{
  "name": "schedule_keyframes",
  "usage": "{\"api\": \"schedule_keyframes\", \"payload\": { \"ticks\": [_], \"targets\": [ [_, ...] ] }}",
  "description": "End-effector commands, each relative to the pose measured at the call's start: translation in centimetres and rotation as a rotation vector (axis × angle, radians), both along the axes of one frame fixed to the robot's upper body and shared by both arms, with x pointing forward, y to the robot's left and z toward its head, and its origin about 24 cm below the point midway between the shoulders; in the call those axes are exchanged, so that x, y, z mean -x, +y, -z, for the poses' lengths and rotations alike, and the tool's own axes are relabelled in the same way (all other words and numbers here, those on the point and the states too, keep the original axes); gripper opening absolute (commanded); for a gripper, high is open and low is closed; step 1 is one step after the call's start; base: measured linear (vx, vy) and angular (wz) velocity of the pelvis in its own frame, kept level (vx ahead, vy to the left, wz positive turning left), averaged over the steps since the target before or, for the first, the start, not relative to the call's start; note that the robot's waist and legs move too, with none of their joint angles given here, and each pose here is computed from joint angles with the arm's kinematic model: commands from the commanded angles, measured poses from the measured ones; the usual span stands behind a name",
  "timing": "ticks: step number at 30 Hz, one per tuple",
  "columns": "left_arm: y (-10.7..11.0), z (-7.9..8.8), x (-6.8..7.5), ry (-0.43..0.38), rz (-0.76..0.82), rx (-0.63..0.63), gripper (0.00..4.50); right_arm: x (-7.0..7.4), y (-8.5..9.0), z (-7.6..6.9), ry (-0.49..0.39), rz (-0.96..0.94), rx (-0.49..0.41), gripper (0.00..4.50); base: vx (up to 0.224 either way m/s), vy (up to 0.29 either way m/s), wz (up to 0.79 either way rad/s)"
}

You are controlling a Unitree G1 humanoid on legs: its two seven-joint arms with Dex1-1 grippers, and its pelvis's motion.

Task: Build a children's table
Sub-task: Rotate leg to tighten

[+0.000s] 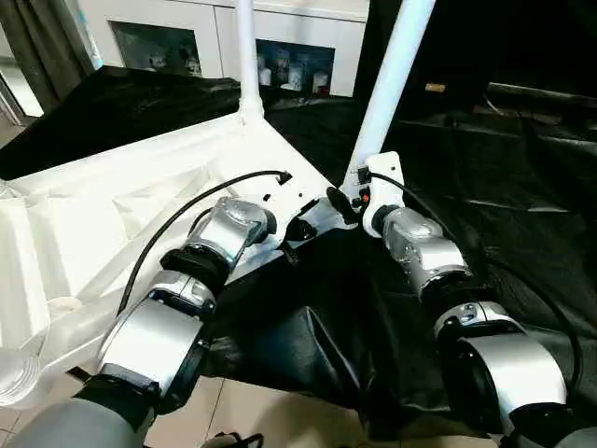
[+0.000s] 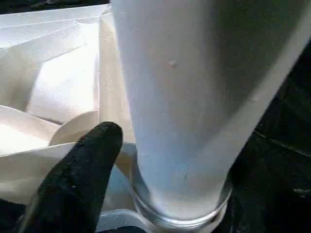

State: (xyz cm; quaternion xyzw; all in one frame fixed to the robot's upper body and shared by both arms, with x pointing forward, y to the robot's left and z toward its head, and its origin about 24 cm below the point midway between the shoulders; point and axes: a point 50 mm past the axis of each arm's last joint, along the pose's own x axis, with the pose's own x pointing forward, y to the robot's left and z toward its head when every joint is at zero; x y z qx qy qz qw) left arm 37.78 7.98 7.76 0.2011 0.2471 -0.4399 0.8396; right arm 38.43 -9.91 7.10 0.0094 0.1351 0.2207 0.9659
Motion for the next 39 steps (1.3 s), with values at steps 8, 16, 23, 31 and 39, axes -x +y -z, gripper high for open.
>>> {"api": "schedule_keyframes", "payload": {
  "ticks": [8,16,23,31,39],
  "targets": [
    [-1.8,-0.6,0.3,-0.048,0.094,0.022,0.0,2.0,1.3,3.2,0.097,-0.175,0.028,4.4,0.0,0.0,0.0],
    [-1.1,-0.6,0.9,-0.017,0.176,0.078,0.0,1.7,-1.9,1.7,-0.012,-0.207,0.045,4.4,0.0,0.0,0.0],
    [-0.2,-0.5,1.4,-0.019,0.241,0.076,0.0,2.7,-4.2,0.4,-0.066,-0.38,0.054,4.4,0.0,0.0,0.0],
    [0.9,-0.9,2.9,-0.024,0.45,0.117,0.0,5.1,-6.6,-0.4,-0.067,-0.648,0.153,4.4,0.0,0.0,0.0],
    [2.4,-0.7,4.2,-0.025,0.569,0.103,0.0,6.4,-8.1,-1.6,-0.086,-0.747,0.194,4.4,0.0,0.0,0.0]
  ]
}}
